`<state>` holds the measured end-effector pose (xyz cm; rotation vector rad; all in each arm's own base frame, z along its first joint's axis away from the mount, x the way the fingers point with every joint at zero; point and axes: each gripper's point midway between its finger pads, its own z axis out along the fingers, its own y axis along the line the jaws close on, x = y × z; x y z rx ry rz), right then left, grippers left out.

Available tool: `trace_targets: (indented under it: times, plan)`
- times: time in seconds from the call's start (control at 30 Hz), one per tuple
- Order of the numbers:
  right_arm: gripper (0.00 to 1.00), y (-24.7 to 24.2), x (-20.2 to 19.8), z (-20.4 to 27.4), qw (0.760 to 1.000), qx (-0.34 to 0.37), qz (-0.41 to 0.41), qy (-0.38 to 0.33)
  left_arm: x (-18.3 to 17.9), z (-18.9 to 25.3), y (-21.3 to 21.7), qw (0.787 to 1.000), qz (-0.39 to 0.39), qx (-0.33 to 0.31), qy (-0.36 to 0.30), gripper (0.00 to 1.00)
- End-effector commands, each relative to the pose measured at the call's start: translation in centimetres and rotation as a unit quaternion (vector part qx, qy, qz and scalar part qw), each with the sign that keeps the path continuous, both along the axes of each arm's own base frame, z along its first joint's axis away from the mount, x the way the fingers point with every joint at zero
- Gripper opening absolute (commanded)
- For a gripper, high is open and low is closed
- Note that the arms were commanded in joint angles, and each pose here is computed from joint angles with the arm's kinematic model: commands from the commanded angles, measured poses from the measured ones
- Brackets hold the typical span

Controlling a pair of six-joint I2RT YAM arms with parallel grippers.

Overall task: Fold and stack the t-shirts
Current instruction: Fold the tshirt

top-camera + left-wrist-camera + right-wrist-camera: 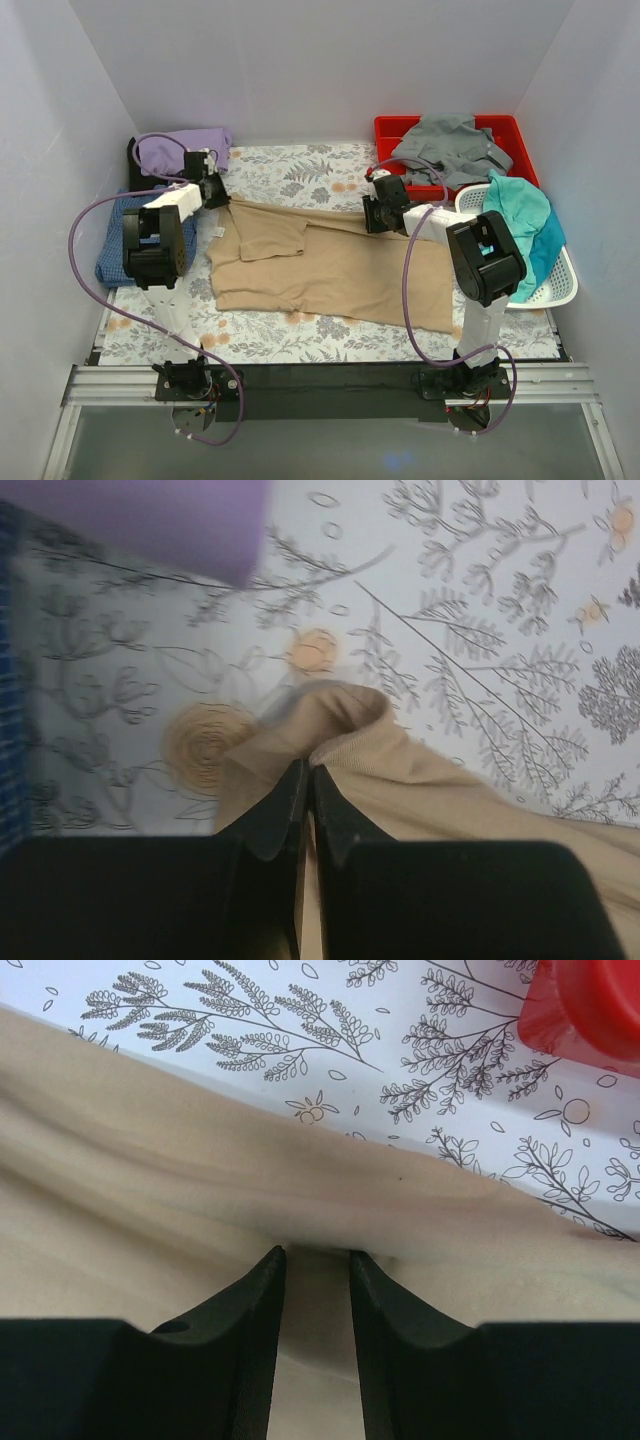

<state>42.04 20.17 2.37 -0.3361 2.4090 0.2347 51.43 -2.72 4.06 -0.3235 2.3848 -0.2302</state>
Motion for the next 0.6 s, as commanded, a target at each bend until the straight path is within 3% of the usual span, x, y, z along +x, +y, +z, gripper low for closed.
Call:
trace_targets:
  times: [0.0, 0.17, 0.2, 0.23, 0.27, 0.33, 0.5, 0.57]
  plan:
    - [0.39, -3.5, -2.8, -4.6, 0.996, -0.054, -0.028, 0.071, 1.5, 5.4, 4.6, 0.997, 0.049, -0.006, -0.060, 0.00]
    - [0.39, -2.7, -2.5, -4.0, 0.997, -0.040, -0.011, 0.065, 1.4, 4.1, 4.2, 0.998, 0.040, -0.018, -0.049, 0.00]
    - [0.39, -2.5, -2.5, -3.9, 0.997, -0.036, -0.007, 0.064, 1.5, 4.1, 3.7, 0.998, 0.030, -0.031, -0.049, 0.05]
    - [0.39, -2.4, -2.2, -3.7, 0.998, -0.035, -0.005, 0.060, 1.6, 4.2, 3.5, 0.998, 0.031, -0.038, -0.051, 0.21]
    - [0.39, -2.1, -2.1, -3.5, 0.998, -0.031, 0.002, 0.058, 1.8, 4.7, 3.2, 0.997, 0.023, -0.045, -0.056, 0.30]
    - [0.39, -1.6, -1.8, -2.7, 0.999, -0.020, 0.015, 0.047, 2.4, 6.3, 2.4, 0.995, 0.010, -0.064, -0.073, 0.41]
    - [0.40, 0.3, -1.1, 2.4, 0.998, 0.030, 0.051, -0.011, 2.7, 10.8, 1.1, 0.990, -0.012, -0.091, -0.110, 0.45]
    - [0.40, 1.3, -1.1, 3.6, 0.996, 0.051, 0.065, -0.017, 1.6, 12.4, -1.3, 0.982, -0.058, -0.141, -0.113, 0.45]
